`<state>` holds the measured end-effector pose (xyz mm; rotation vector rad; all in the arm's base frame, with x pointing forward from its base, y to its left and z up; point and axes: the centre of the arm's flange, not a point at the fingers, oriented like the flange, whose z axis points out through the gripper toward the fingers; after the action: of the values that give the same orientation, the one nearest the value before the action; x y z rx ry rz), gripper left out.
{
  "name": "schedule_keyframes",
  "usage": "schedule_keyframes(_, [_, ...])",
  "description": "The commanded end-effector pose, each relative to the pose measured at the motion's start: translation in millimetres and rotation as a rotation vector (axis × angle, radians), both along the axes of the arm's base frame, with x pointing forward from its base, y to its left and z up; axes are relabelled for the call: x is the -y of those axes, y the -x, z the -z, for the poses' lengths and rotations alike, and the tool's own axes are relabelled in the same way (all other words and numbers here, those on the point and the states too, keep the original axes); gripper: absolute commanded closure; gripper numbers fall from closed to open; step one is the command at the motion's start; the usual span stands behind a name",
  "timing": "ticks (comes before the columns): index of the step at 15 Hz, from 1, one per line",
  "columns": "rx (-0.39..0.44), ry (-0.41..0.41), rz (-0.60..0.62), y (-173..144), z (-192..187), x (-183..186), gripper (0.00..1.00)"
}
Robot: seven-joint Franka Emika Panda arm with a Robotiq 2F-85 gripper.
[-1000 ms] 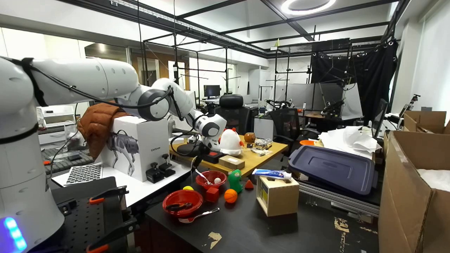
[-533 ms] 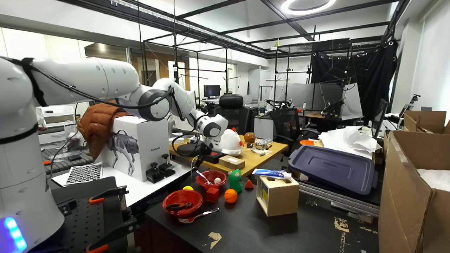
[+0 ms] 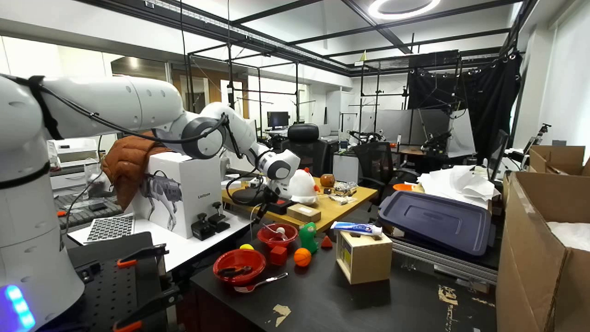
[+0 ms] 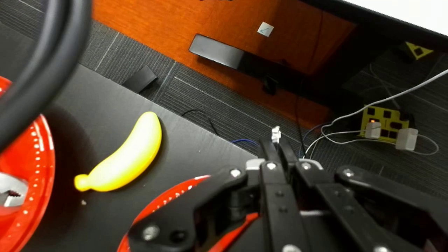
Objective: Pick up the folk from the bowl and put it on the counter
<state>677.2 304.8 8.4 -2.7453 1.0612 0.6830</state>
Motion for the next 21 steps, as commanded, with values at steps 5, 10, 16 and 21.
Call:
schedule_keyframes(5, [0.058,-0.013,0.017,-30,-52,2,0.99])
schedule_keyframes(10, [0.094,-0.007,0.026,-42,-93,13,0.99])
schedule_keyframes(16, [0.065,0.016,0.057,-41,-106,43,0.99])
schedule_keyframes(21, [0.053,0.03,0.116,-40,-106,92,0.99])
